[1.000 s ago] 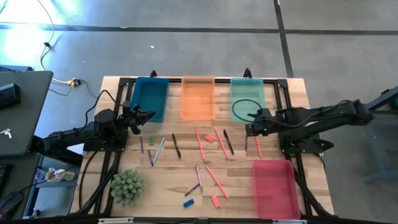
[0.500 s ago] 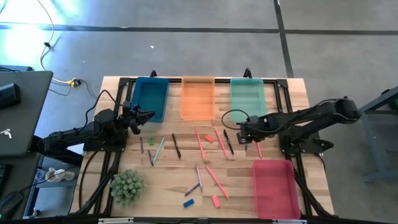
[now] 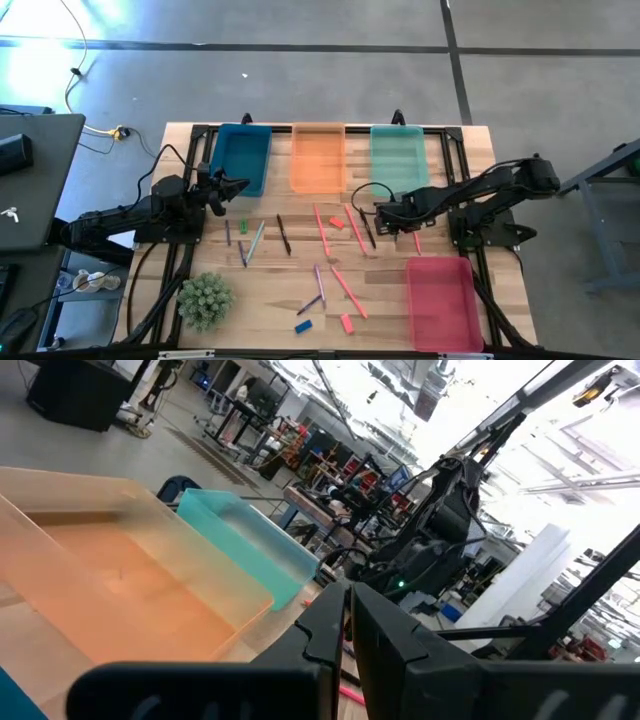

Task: Sort crayons/erasers/pens/pencils in bins
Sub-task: Put the blue crayon into the green bin

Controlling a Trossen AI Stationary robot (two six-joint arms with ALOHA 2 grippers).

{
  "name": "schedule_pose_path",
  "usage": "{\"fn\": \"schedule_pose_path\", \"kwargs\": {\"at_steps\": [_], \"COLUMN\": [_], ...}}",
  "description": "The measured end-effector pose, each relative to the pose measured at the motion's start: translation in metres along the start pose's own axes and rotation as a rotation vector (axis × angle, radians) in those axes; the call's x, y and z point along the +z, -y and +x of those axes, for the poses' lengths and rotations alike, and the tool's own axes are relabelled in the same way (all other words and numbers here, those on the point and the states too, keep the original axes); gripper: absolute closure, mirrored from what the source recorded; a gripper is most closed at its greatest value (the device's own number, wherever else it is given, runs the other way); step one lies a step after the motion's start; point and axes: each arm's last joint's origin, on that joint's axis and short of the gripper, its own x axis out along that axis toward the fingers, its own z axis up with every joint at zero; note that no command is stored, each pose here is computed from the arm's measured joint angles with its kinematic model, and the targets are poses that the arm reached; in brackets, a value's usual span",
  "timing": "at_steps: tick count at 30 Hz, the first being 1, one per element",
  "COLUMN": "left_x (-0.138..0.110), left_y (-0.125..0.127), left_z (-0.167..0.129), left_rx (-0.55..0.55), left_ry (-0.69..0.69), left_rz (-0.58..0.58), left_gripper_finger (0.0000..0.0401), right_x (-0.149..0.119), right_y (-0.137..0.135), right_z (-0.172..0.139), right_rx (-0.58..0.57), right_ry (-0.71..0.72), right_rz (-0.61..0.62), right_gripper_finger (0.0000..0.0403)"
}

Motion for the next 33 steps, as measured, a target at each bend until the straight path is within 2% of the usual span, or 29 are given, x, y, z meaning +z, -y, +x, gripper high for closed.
{"fn": "schedule_pose_path", "kwargs": {"at_steps": [6, 18, 33], "left_x": [0.000, 0.000, 0.000], "left_y": [0.000, 0.000, 0.000], "left_z": [0.000, 0.000, 0.000], "left_rx": [0.000, 0.000, 0.000], "left_ry": [0.000, 0.000, 0.000], "left_rz": [0.000, 0.000, 0.000], "left_gripper_finger": [0.0386, 0.0386, 0.0386], "right_x": [0.000, -0.001, -0.001], "right_y": [-0.002, -0.006, -0.007], "right_z": [0.014, 0.024, 0.025], "right_rx": [-0.060, -0.077, -0.066], "right_ry": [-0.008, -0.039, -0.052], "right_rz": [-0.004, -0.014, -0.002], "right_gripper_finger": [0.0259, 0.0263, 0.0375]}}
